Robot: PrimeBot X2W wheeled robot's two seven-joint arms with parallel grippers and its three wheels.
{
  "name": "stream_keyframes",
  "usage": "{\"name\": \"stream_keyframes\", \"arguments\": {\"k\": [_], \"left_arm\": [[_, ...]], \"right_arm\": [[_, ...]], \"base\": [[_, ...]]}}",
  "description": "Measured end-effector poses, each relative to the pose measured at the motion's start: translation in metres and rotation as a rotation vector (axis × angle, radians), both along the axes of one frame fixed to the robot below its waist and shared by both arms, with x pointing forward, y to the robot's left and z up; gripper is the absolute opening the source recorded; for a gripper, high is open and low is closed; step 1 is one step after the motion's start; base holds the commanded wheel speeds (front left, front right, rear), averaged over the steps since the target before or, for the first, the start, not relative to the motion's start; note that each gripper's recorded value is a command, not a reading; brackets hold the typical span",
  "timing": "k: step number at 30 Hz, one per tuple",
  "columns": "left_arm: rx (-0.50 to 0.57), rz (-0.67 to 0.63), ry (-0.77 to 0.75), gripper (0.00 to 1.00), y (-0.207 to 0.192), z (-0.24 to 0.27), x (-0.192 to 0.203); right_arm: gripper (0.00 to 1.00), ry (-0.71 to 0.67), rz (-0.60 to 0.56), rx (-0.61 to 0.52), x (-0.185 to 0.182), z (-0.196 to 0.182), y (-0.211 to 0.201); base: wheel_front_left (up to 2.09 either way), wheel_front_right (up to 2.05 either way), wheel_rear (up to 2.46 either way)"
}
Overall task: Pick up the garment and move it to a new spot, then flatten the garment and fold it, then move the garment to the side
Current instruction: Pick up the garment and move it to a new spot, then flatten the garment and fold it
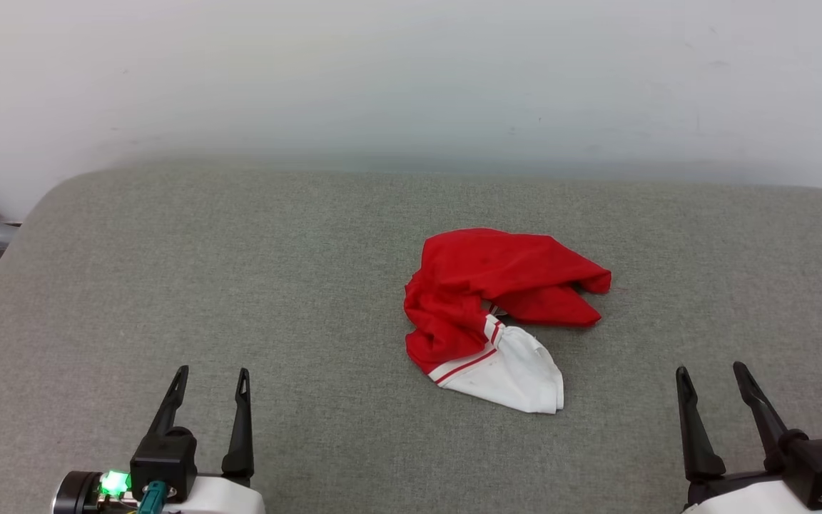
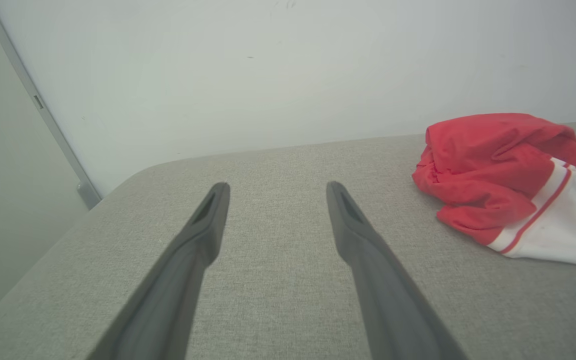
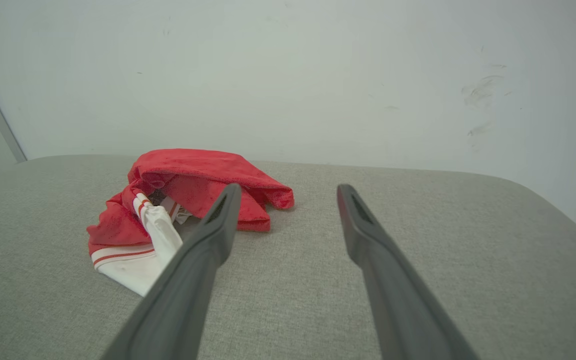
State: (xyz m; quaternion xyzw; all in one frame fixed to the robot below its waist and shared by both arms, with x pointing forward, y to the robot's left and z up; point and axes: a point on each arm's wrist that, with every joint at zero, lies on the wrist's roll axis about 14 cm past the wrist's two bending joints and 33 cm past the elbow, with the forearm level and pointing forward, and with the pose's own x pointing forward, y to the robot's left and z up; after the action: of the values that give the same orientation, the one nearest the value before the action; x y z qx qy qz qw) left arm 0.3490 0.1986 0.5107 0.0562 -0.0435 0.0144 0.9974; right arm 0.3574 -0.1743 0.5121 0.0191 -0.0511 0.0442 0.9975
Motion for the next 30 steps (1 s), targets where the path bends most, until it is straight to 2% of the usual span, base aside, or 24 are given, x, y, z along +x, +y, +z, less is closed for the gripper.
{"name": "stream_keyframes", "arguments": {"k": [30], "left_arm": [[-0.004,0.0,0.021,1.0,0.002,-0.0082,-0.0031]], "right_arm": [[1.0,0.004,-0.008,0.001,-0.0031,-0.0013,-0.0027]], "base": [[0.0,0.0,0.0]]}}
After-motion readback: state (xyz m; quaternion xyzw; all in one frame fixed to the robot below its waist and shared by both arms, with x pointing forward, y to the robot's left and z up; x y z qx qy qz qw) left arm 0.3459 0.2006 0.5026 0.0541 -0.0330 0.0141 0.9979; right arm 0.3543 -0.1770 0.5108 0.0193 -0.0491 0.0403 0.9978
